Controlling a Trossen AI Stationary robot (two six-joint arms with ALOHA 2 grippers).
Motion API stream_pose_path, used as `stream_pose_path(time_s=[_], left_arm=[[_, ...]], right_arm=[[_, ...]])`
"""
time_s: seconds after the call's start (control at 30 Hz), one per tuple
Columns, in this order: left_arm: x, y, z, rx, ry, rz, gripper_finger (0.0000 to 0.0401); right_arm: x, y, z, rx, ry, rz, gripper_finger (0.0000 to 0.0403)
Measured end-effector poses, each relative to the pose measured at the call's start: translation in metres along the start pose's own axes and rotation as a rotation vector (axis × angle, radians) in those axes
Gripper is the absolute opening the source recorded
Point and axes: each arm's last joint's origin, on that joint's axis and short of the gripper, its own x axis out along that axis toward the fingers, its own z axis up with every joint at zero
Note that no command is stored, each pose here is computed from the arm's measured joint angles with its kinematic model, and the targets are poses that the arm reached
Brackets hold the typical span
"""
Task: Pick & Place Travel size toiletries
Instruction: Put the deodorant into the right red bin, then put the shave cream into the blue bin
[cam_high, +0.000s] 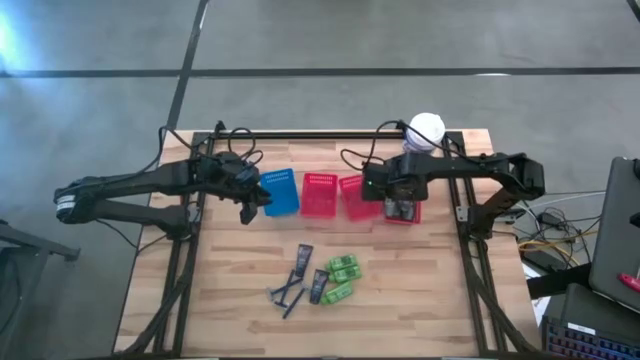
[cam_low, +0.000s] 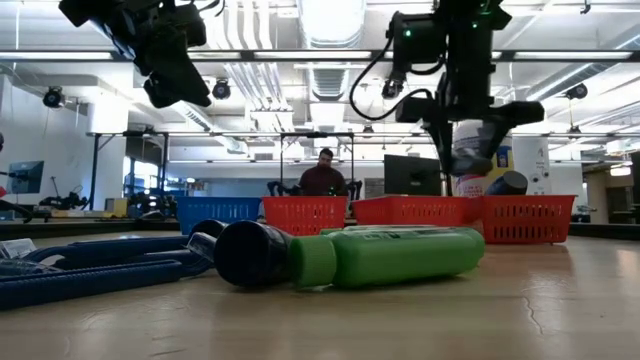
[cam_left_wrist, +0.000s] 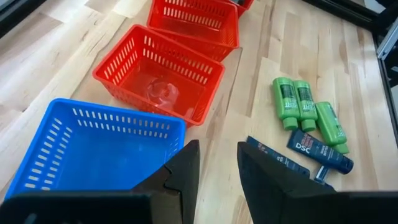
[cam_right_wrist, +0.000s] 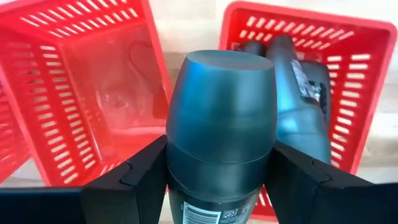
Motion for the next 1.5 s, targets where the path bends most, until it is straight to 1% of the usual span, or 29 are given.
stream_pose_path(time_s=[0.1, 0.27, 0.43, 0.7, 0.8, 0.93, 1.03, 1.1, 1.2, 1.27, 1.3, 1.37, 1.43, 1.5], left_arm=[[0.0, 0.0, -0.001, 0.002, 0.01, 0.002, 0.0113], [0.0, 0.0, -0.001, 0.004, 0.015, 0.003, 0.0113], [0.0, 0.0, -0.002, 0.004, 0.016, 0.003, 0.0113], [0.0, 0.0, -0.002, 0.004, 0.018, 0.003, 0.0113], [0.0, 0.0, -0.002, 0.014, 0.018, 0.003, 0.0113], [0.0, 0.0, -0.002, 0.023, 0.018, 0.003, 0.0113], [0.0, 0.001, -0.003, 0.029, 0.035, 0.004, 0.0113], [0.0, 0.001, -0.007, 0.059, 0.073, -0.003, 0.0113], [-0.001, 0.0, -0.013, 0.106, 0.138, -0.041, 0.0113], [-0.001, -0.001, -0.017, 0.115, 0.176, -0.057, 0.0113], [-0.001, -0.002, -0.018, 0.105, 0.193, -0.057, 0.0113], [0.0, -0.001, -0.02, 0.038, 0.22, -0.049, 0.0114], [0.004, 0.0, -0.023, -0.045, 0.245, -0.038, 0.0123], [0.008, -0.001, -0.029, -0.099, 0.277, -0.038, 0.0144]], right_arm=[[0.001, -0.003, -0.002, 0.024, -0.007, -0.005, 0.0216], [0.012, -0.011, -0.005, 0.04, -0.003, -0.053, 0.0219], [0.016, -0.014, -0.009, 0.038, -0.005, -0.074, 0.0247], [0.002, -0.012, -0.005, 0.006, -0.044, -0.097, 0.028], [0.0, -0.013, -0.005, -0.002, -0.041, -0.117, 0.0281], [-0.001, -0.015, -0.007, -0.018, -0.029, -0.137, 0.0265], [-0.008, -0.009, -0.011, -0.05, -0.03, -0.101, 0.0249], [-0.017, -0.004, -0.015, -0.094, -0.033, -0.064, 0.0241], [-0.035, 0.006, -0.026, -0.21, -0.041, 0.012, 0.0238], [-0.049, 0.013, -0.036, -0.301, -0.048, 0.071, 0.0243], [-0.054, 0.015, -0.041, -0.335, -0.05, 0.095, 0.0247], [-0.065, 0.019, -0.053, -0.39, -0.052, 0.133, 0.0258], [-0.07, 0.021, -0.063, -0.399, -0.036, 0.159, 0.0271], [-0.073, 0.022, -0.074, -0.385, -0.017, 0.187, 0.0287]])
